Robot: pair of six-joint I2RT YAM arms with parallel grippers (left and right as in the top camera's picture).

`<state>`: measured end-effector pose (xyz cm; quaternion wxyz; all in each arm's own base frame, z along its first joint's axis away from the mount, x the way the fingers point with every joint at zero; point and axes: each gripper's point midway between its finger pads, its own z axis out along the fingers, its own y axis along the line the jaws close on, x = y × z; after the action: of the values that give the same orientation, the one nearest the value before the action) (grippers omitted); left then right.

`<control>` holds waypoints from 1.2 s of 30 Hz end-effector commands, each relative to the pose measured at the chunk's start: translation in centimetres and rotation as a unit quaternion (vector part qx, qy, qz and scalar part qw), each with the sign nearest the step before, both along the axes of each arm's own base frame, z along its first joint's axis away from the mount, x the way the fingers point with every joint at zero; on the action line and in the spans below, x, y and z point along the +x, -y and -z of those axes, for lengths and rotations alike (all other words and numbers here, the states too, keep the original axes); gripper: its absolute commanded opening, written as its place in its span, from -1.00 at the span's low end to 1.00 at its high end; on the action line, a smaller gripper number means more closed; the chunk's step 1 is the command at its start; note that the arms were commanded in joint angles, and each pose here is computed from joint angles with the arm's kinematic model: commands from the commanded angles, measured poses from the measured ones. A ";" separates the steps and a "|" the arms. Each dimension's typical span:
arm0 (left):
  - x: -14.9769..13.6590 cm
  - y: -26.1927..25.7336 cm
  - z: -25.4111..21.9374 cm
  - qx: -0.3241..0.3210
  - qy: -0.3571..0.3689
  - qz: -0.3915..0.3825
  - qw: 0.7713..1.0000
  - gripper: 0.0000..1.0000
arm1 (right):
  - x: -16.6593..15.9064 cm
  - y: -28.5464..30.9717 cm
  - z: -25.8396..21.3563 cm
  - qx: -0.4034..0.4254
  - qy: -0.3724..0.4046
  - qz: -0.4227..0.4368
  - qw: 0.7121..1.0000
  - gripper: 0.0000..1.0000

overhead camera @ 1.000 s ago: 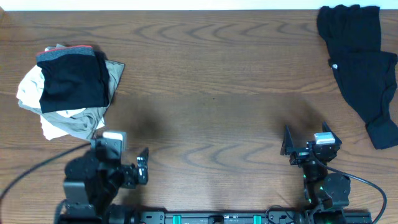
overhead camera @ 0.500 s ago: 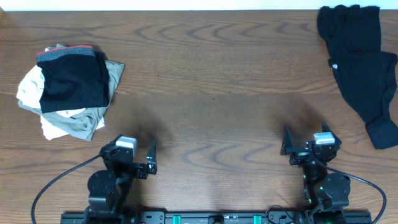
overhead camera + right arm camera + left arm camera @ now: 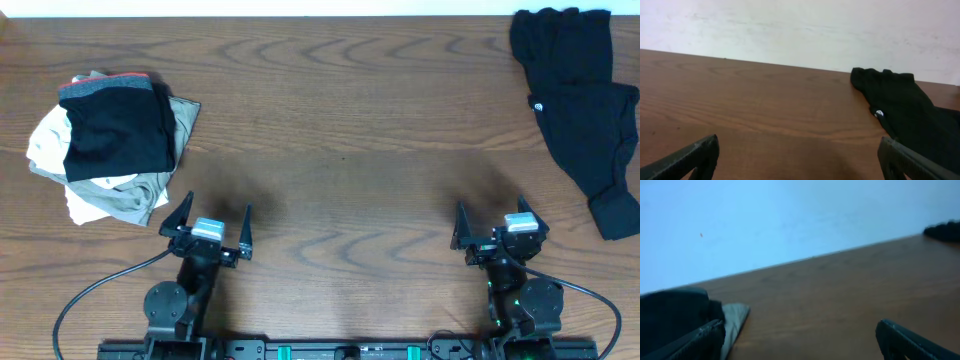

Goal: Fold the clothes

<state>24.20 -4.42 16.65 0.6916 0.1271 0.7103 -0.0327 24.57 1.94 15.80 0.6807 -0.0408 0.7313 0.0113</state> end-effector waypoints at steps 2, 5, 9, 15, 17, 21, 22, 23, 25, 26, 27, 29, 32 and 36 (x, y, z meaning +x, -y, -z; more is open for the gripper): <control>-0.2 -0.1 2.6 0.022 -0.045 -0.001 0.999 0.96 | 0.0 0.0 0.1 -0.006 0.001 -0.001 1.000 0.98; -0.2 -0.1 2.5 0.022 -0.042 -0.001 0.999 0.96 | 0.0 0.0 0.1 -0.006 0.001 -0.001 1.000 0.98; 0.0 -1.0 2.5 0.024 -0.043 -0.028 0.998 0.96 | 0.0 0.0 0.1 -0.006 0.001 -0.001 1.000 0.99; 0.2 -3.7 2.9 -0.016 -0.058 -0.110 0.992 0.96 | 0.0 0.0 0.1 -0.006 0.001 -0.001 1.000 0.98; 0.2 -3.6 3.0 -0.016 -0.058 -0.108 0.992 0.96 | 0.0 0.0 0.1 -0.006 0.001 -0.001 1.000 0.99; 0.2 -3.5 3.0 -0.016 -0.058 -0.106 0.993 0.96 | 0.0 0.0 0.1 -0.006 0.001 -0.001 1.000 0.98; 0.2 -3.5 3.0 -0.016 -0.059 -0.106 0.993 0.96 | 0.0 0.0 0.1 -0.006 0.001 -0.001 1.000 0.98; 0.2 -3.5 3.0 -0.016 -0.058 -0.106 0.993 0.96 | 0.0 0.0 0.1 -0.006 0.001 -0.002 1.000 0.99; 0.2 -3.5 2.9 -0.016 -0.058 -0.106 0.993 0.96 | 0.0 0.0 0.1 -0.006 0.001 -0.001 1.000 0.99; 0.2 -3.5 2.9 -0.016 -0.058 -0.106 0.993 0.96 | 0.0 0.0 0.1 -0.006 0.001 -0.001 1.000 0.98; 0.2 -3.5 3.0 -0.016 -0.058 -0.106 0.993 0.96 | 0.0 0.0 0.1 -0.006 0.001 -0.001 1.000 0.98; 0.2 -3.5 2.9 -0.016 -0.058 -0.106 0.993 0.96 | 0.0 0.0 0.1 -0.006 0.001 -0.001 1.000 0.99; 0.2 -3.5 3.0 -0.016 -0.059 -0.106 0.993 0.96 | 0.0 0.0 0.1 -0.006 0.001 -0.001 1.000 0.99; 0.2 -3.5 3.0 -0.016 -0.060 -0.106 0.992 0.96 | 0.0 0.0 0.1 -0.006 0.001 -0.001 1.000 0.98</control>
<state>24.46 -1.44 15.25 0.6686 0.0517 0.7417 0.0135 24.57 1.94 15.81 0.6809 -0.0407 0.7312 0.0112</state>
